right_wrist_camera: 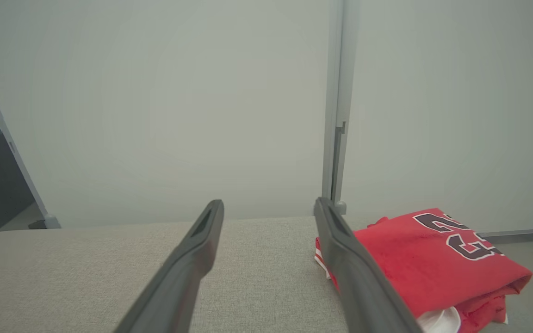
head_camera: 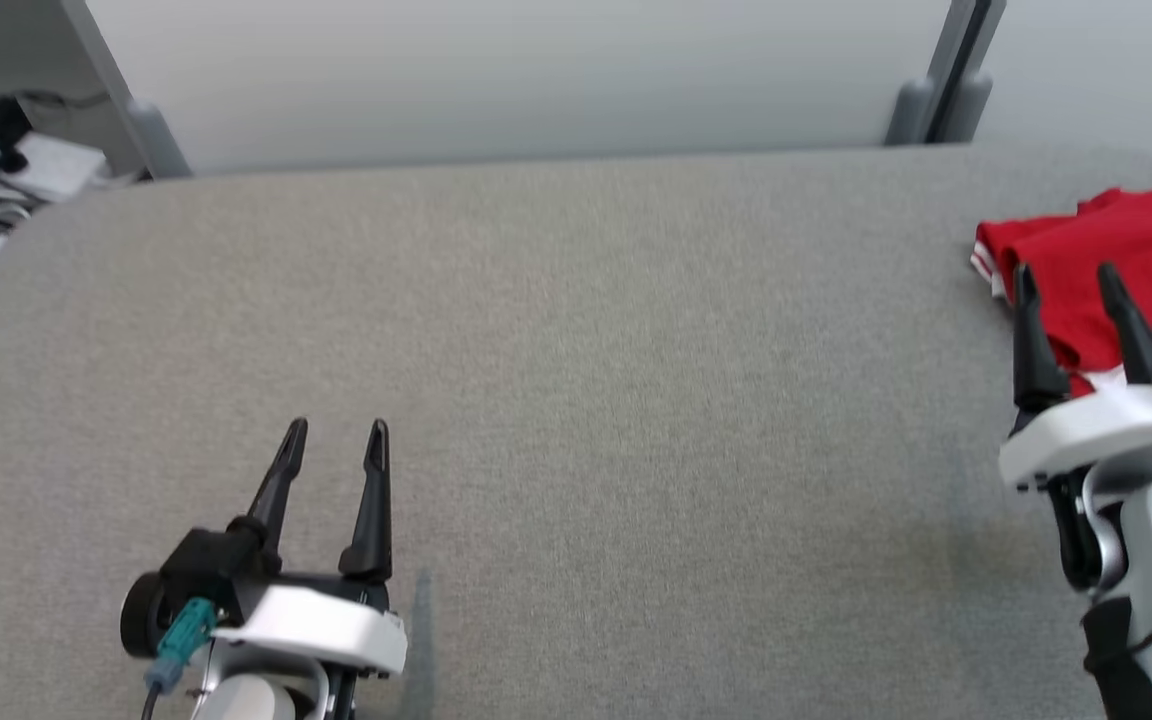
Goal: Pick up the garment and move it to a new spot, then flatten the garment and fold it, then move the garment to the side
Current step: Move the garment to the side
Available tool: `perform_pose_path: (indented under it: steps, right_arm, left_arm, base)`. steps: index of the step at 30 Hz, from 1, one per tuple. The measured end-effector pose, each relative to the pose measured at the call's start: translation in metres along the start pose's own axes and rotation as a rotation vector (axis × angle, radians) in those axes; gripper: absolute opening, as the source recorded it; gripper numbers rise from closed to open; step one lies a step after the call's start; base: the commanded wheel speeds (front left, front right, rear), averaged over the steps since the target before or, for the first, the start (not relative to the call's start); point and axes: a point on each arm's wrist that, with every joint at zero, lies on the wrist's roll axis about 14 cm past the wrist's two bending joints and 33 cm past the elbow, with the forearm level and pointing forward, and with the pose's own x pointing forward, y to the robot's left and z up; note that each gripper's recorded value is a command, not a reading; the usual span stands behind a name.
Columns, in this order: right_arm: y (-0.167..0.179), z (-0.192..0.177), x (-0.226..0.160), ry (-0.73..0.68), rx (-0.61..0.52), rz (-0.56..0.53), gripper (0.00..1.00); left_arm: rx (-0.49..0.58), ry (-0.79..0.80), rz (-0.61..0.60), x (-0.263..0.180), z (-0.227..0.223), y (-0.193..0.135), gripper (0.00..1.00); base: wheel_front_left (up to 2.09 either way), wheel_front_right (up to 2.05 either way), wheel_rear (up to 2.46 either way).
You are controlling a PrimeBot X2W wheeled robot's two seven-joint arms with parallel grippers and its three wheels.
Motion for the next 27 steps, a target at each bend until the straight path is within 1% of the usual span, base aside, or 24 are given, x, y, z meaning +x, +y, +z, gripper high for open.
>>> perform_pose_path:
  steps: [8, 15, 20, 27]
  right_arm:
    - [0.022, 0.015, -0.040, -0.055, 0.003, 0.065, 1.00]
    - [0.037, 0.008, -0.071, -0.055, 0.020, 0.103, 1.00]
    - [0.042, -0.001, -0.094, -0.042, 0.042, 0.109, 1.00]
    - [0.047, -0.006, -0.112, -0.035, 0.067, 0.109, 1.00]
  left_arm:
    - [0.008, -0.039, 0.017, -0.029, 0.016, 0.003, 1.00]
    - [0.007, -0.053, 0.026, -0.045, 0.020, 0.004, 1.00]
    - [0.012, -0.046, 0.033, -0.058, 0.018, 0.006, 1.00]
    - [0.040, -0.041, 0.017, -0.066, 0.016, 0.002, 1.00]
  base:
    - [0.00, 0.00, 0.00]
    - [0.00, 0.00, 0.00]
    - [0.00, 0.00, 0.00]
    - [0.00, 0.00, 0.00]
